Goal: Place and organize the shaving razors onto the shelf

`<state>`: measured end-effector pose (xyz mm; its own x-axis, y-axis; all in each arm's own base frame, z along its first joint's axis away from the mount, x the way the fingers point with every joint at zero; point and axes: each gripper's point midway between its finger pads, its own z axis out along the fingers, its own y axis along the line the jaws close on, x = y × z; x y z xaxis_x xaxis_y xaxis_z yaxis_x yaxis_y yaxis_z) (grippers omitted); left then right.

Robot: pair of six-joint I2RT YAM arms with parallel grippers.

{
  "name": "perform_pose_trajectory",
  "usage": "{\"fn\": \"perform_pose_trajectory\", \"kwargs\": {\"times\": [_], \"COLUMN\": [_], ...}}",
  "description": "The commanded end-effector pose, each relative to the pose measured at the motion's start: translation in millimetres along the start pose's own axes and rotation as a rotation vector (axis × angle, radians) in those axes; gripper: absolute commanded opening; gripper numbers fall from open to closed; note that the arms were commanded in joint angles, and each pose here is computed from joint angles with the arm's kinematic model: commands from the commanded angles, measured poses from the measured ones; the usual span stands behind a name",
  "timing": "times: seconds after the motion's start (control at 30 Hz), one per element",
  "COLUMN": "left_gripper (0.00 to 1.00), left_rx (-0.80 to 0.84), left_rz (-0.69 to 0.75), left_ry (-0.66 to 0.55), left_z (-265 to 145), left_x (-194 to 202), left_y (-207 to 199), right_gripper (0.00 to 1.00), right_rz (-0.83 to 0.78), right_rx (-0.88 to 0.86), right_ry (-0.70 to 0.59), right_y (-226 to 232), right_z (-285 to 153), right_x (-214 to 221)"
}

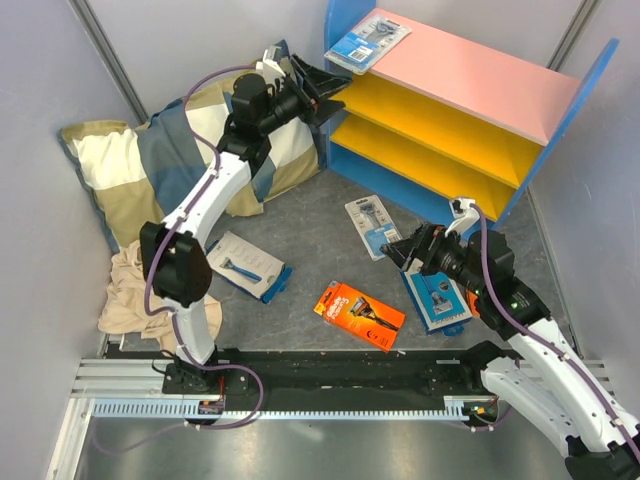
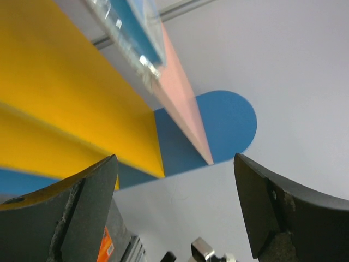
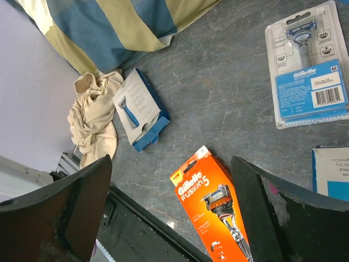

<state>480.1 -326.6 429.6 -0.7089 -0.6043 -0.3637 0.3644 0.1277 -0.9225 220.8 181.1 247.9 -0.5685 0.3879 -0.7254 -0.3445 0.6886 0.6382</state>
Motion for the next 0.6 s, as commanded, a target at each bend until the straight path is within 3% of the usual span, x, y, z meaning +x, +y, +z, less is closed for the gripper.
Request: {"fn": "perform_pose_trajectory", "kwargs": {"times": [0.0,0.03,0.1,0.13,0.57], "left_gripper": [0.94,0.94,0.94,0.94,0.95], "left_rx": [-0.001,0.007,-0.058,-0.054,-0.374], "left_rz": [0.108,0.132,0.136,0.159,0.136], "left_ry": [0.010,0.001,0.022,0.019,0.158], "left_z": [-33,-44,-57,-67,-161], "left_x": [20,22,37,40,133], "left_y": [-2,-13,16,8,135], "right_gripper": [0.98,0.98,0.98,0.98,0.98], "right_rz": [-0.022,-0.023,-0.024,-0.024,-0.053], "right_rx": [-0.008,-0.005,0.007,0.012,0.137], "right_ry": [0.002,0.004,0.017,0.021,0.067], "right_y": [-2,-3,-7,-9,-41], "right_z": [4,5,7,8,26], "right_x": [1,2,7,8,19]}}
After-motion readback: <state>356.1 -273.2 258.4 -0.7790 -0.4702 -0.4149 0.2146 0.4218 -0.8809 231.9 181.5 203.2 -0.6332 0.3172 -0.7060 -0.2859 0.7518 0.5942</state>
